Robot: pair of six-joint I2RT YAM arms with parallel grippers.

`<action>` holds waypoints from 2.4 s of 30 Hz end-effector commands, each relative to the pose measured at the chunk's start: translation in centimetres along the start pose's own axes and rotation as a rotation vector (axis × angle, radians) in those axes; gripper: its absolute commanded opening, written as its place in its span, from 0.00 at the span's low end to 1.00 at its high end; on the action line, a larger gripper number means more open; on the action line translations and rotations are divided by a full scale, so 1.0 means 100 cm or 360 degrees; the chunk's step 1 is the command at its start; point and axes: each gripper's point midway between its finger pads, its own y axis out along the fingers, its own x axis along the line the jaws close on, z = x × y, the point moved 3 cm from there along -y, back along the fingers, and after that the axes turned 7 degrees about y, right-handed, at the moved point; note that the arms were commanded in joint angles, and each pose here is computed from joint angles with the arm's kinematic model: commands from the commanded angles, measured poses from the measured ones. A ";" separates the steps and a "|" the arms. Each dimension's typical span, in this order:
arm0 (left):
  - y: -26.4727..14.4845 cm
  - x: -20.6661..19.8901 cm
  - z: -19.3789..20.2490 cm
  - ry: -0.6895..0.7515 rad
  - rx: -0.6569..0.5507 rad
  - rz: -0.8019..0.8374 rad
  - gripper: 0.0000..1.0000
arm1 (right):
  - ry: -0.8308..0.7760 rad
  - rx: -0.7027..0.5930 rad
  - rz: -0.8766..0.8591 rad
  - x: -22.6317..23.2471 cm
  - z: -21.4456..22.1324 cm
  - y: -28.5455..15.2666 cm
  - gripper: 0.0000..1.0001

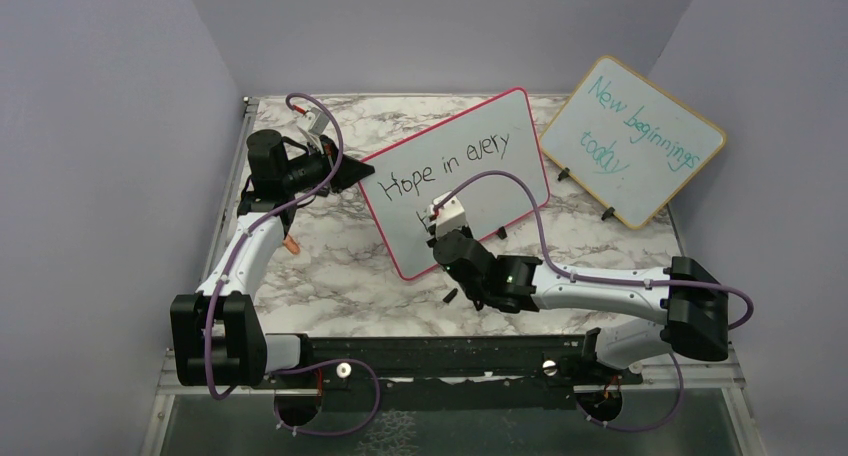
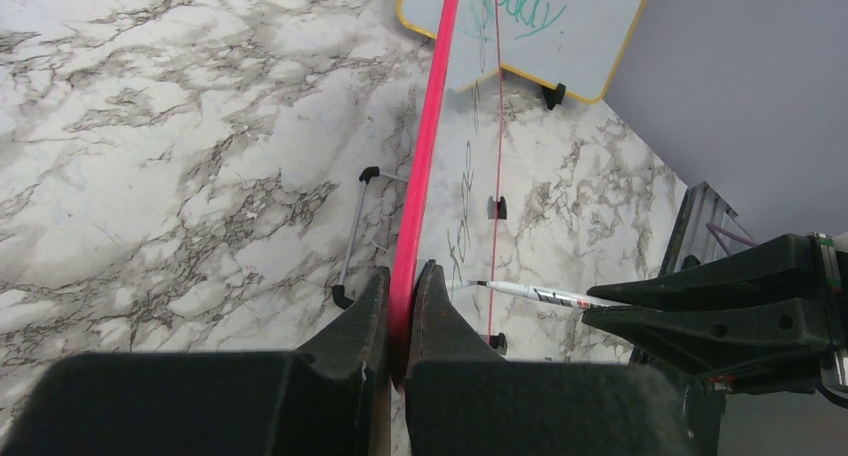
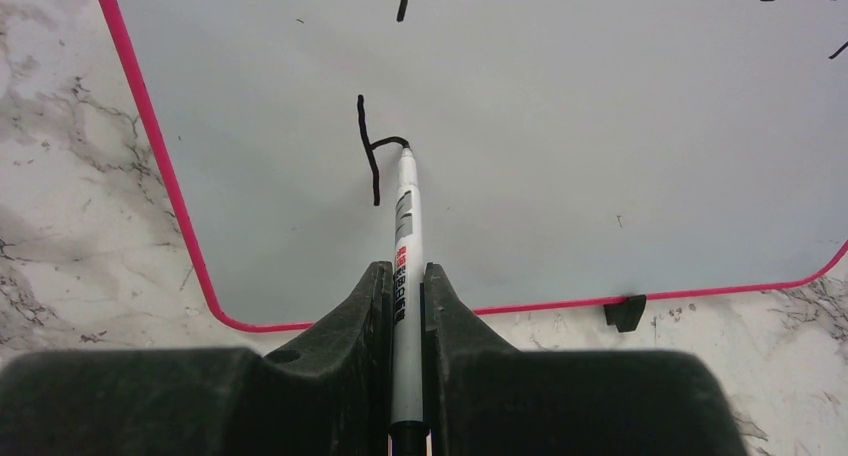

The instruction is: Write a sentence on the whiteboard

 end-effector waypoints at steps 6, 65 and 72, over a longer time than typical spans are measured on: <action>0.001 0.032 0.040 -0.0002 0.0162 -0.0241 0.00 | -0.0034 0.0101 0.0104 -0.016 0.020 0.001 0.01; 0.001 0.030 0.040 -0.0010 0.0160 -0.0229 0.00 | -0.0011 0.0117 -0.0099 -0.006 0.005 -0.013 0.01; 0.001 0.031 0.040 -0.0005 0.0160 -0.0234 0.00 | 0.0009 -0.0023 0.0011 -0.025 -0.017 -0.019 0.01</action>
